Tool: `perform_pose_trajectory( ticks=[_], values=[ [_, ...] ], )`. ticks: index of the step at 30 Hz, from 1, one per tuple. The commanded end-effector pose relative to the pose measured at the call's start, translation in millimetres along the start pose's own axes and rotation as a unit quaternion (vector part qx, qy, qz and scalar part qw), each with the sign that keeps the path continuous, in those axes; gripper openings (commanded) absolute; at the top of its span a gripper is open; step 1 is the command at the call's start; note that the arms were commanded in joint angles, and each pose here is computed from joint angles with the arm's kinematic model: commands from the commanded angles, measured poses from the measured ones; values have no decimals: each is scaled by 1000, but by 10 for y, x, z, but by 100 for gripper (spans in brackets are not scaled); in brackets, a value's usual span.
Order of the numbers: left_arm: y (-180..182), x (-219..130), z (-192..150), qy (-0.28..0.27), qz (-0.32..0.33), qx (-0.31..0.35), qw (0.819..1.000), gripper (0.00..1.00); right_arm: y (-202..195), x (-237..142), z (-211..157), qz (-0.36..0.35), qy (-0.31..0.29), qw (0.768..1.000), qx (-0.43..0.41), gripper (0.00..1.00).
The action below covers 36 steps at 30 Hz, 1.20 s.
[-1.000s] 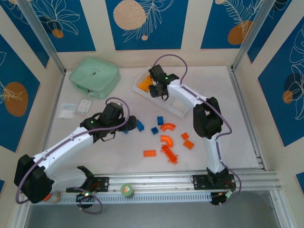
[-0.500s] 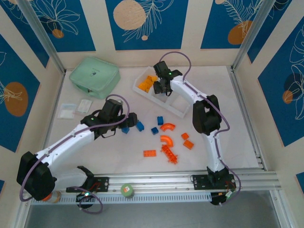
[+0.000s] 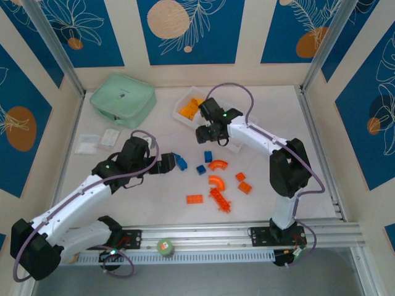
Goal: Sort the legos into containers by color
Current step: Pick up the lego from the center of the table.
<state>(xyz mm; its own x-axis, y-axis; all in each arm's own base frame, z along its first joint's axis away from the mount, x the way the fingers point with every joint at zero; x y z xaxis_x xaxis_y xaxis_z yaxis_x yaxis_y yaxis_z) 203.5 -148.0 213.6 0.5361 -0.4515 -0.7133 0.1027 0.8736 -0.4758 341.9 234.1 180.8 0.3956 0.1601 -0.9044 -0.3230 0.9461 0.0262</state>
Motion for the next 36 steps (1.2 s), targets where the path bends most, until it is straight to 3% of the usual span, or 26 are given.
perform_pose_trajectory(
  ticks=[1,10,16,25,36],
  values=[
    [37,20,-147,23,-15,-5,1000,99,87,33,-182,15,12,999,26,71],
    [34,71,-332,18,-25,-15,999,99,151,350,-401,5,40,998,41,75],
    [18,113,-384,18,-20,-15,1000,99,164,564,-410,0,52,998,34,70],
    [24,113,-372,16,-11,-17,1000,99,158,691,-395,-1,63,998,19,47],
    [-6,76,-289,-3,-6,-19,1000,99,192,311,-165,39,12,999,2,20]
  ],
)
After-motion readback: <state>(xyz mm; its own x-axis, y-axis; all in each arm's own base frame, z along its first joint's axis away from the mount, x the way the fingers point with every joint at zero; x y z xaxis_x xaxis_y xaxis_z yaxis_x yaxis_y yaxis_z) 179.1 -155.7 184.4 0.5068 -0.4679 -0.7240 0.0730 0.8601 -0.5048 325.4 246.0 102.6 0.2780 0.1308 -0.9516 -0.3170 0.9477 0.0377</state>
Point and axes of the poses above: each hand's point on the last joint's axis, 136 mm out from that joint toward the fingers, its own x axis out along the fingers, its own y axis along the line the jaws close on, z = x × y, the point moved 7 cm from there along -x, back along the fingers, and after that the axes turned 3 degrees about -x, right-handed, at the moved point
